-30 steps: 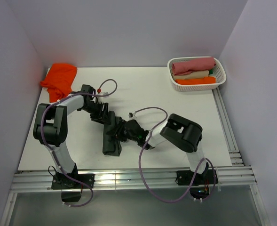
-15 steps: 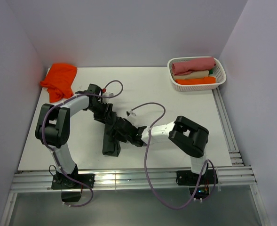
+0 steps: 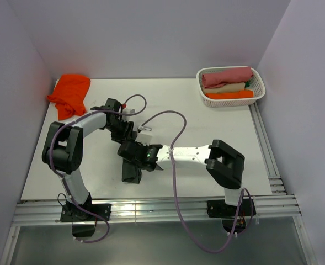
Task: Roll the t-shirts
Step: Roll the tshirt
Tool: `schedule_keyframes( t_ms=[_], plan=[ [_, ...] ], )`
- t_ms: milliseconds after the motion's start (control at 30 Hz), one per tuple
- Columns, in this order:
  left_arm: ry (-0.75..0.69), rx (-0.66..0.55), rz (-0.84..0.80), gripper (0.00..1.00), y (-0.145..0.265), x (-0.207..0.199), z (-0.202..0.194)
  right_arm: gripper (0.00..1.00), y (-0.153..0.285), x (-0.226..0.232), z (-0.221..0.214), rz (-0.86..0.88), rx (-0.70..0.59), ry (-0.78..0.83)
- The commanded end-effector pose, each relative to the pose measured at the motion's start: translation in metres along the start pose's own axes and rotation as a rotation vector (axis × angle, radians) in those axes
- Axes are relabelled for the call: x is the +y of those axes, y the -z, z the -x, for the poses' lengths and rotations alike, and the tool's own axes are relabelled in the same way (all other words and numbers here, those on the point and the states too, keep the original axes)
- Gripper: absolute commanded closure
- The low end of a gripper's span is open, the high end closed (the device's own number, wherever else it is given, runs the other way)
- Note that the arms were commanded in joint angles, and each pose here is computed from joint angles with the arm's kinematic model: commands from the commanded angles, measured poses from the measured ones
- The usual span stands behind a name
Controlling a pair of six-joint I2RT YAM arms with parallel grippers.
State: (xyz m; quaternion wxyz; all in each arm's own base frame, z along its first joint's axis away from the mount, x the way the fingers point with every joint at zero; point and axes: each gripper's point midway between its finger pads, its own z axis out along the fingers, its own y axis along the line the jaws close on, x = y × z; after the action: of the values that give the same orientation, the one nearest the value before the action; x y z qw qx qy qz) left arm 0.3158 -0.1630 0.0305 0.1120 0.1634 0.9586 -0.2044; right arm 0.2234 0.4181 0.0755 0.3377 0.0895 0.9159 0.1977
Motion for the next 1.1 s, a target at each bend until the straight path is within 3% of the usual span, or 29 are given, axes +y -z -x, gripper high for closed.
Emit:
schedule_keyframes(
  t_ms=[0, 267, 733, 1067],
  plan=[
    [-0.027, -0.032, 0.083, 0.47, 0.004, 0.01, 0.01, 0.49, 0.01, 0.007, 0.019, -0.057, -0.075, 0.084],
    [-0.031, -0.03, 0.083, 0.47, 0.004, 0.006, 0.012, 0.55, 0.002, 0.035, 0.016, -0.016, -0.072, 0.135],
    [-0.044, -0.032, 0.072, 0.44, 0.005, -0.002, 0.016, 0.55, -0.021, 0.007, -0.027, -0.07, 0.024, 0.151],
    [-0.064, -0.06, 0.028, 0.33, 0.017, -0.014, 0.03, 0.52, -0.027, -0.014, -0.057, -0.121, 0.096, 0.177]
  ],
)
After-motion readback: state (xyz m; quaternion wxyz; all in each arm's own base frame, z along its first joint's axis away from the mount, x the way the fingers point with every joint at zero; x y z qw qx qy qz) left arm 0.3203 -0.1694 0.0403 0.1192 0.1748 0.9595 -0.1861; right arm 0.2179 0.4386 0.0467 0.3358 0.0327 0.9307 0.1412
